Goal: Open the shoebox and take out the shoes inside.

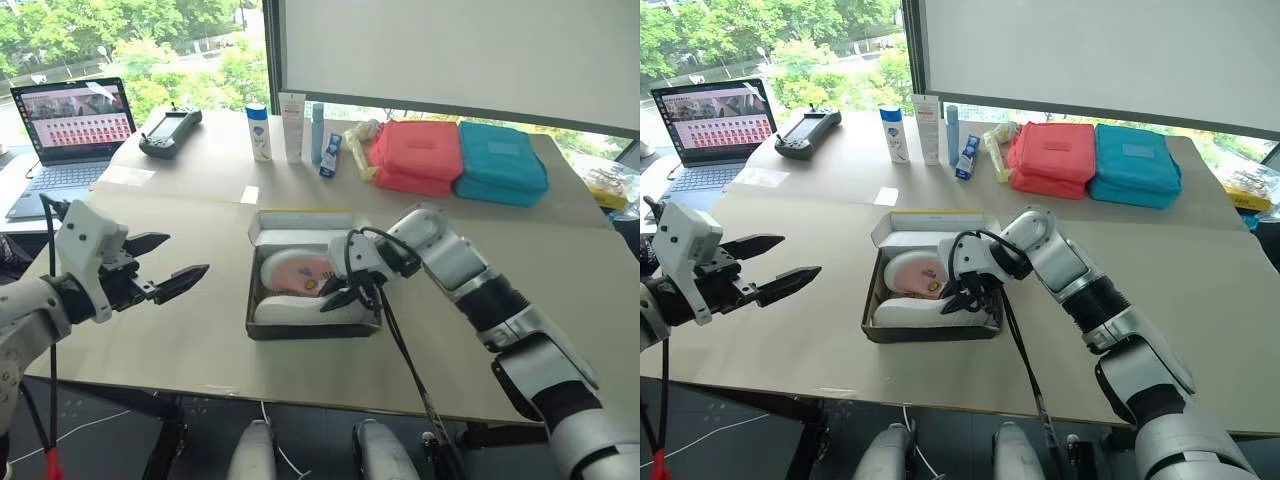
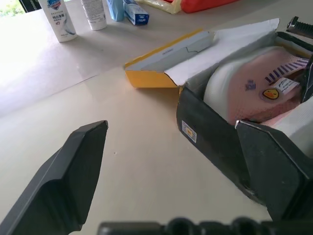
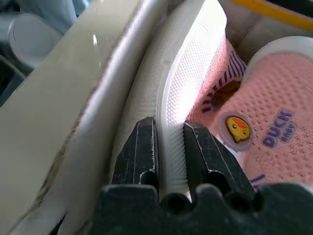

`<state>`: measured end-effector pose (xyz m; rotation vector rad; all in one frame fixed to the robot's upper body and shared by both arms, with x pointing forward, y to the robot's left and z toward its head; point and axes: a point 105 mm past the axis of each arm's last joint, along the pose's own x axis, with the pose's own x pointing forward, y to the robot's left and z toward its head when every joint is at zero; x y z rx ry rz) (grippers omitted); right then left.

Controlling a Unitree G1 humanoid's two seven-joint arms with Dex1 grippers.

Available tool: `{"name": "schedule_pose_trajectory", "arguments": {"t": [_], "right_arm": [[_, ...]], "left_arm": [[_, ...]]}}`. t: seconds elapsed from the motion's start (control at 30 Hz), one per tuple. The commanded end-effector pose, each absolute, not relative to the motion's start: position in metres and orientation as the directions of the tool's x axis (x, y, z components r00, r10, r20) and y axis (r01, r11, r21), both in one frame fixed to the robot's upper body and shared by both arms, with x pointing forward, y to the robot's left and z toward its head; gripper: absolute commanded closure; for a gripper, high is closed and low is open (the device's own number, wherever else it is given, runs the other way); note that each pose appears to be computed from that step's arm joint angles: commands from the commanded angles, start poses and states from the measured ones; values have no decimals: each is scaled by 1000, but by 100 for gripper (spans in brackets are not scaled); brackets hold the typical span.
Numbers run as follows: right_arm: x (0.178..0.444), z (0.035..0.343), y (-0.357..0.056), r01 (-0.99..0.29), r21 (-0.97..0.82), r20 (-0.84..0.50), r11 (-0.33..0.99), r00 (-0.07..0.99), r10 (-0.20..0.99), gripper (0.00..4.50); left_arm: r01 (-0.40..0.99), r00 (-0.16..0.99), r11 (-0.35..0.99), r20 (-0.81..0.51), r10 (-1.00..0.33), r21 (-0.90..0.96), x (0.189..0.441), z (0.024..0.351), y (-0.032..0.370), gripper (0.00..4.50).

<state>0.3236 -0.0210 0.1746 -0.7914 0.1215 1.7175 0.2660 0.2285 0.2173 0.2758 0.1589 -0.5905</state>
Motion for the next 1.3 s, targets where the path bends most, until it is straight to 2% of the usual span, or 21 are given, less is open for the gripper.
{"name": "schedule_pose_trajectory", "arguments": {"t": [0.03,0.2,0.4,0.43,0.47,0.5,0.57,0.6,0.7,0.77,0.83,0.9,1.0,1.03,1.1,1.17,1.23,1.3], "right_arm": [[344,203,-34,-900,-405,-480,-162,58,876,405],[345,187,-42,-924,-378,-462,-63,130,877,405],[362,173,-43,-885,-444,-427,142,348,835,405],[361,173,-42,-889,-426,-403,168,353,845,405],[364,186,-38,-895,-353,-300,272,384,874,405],[366,192,-38,-897,-303,-245,322,400,883,405],[361,198,-40,-917,-188,-174,352,383,907,405],[362,198,-43,-911,-186,-168,367,398,902,405],[362,208,-50,-911,-131,-105,390,404,909,405],[359,193,-52,-910,-221,-188,352,394,900,405],[365,205,-51,-894,-196,-123,403,430,894,405],[354,188,-46,-910,-259,-202,325,380,903,405],[364,194,-49,-885,-265,-177,383,435,883,405],[353,182,-45,-908,-281,-224,311,377,899,405],[371,194,-54,-869,-281,-167,406,461,871,405],[364,200,-47,-892,-276,-158,358,410,898,405],[368,209,-50,-885,-267,-122,382,424,897,405],[347,202,-41,-928,-271,-176,256,309,935,405]], "left_arm": [[558,830,788,-195,-523,260,268,227,226,0],[559,829,785,-198,-523,269,267,227,227,0],[561,828,779,-196,-526,280,270,231,227,0],[562,827,778,-195,-527,281,270,231,226,0],[563,826,777,-195,-529,281,270,232,226,0],[564,826,776,-196,-529,282,270,231,226,0],[565,825,774,-197,-529,286,270,232,226,0],[566,824,775,-195,-531,282,270,232,226,0],[571,821,769,-199,-535,286,271,232,226,0],[577,817,765,-199,-541,288,273,233,224,0],[578,816,764,-196,-544,286,275,233,224,0],[583,812,759,-194,-550,289,276,233,221,0],[586,810,758,-196,-552,286,277,232,222,0],[588,809,756,-198,-553,288,277,232,221,0],[584,811,759,-197,-550,286,278,232,223,0],[581,814,757,-209,-542,298,278,231,224,0],[585,811,758,-201,-549,289,278,231,223,0],[590,808,752,-208,-552,293,277,230,222,0]]}}
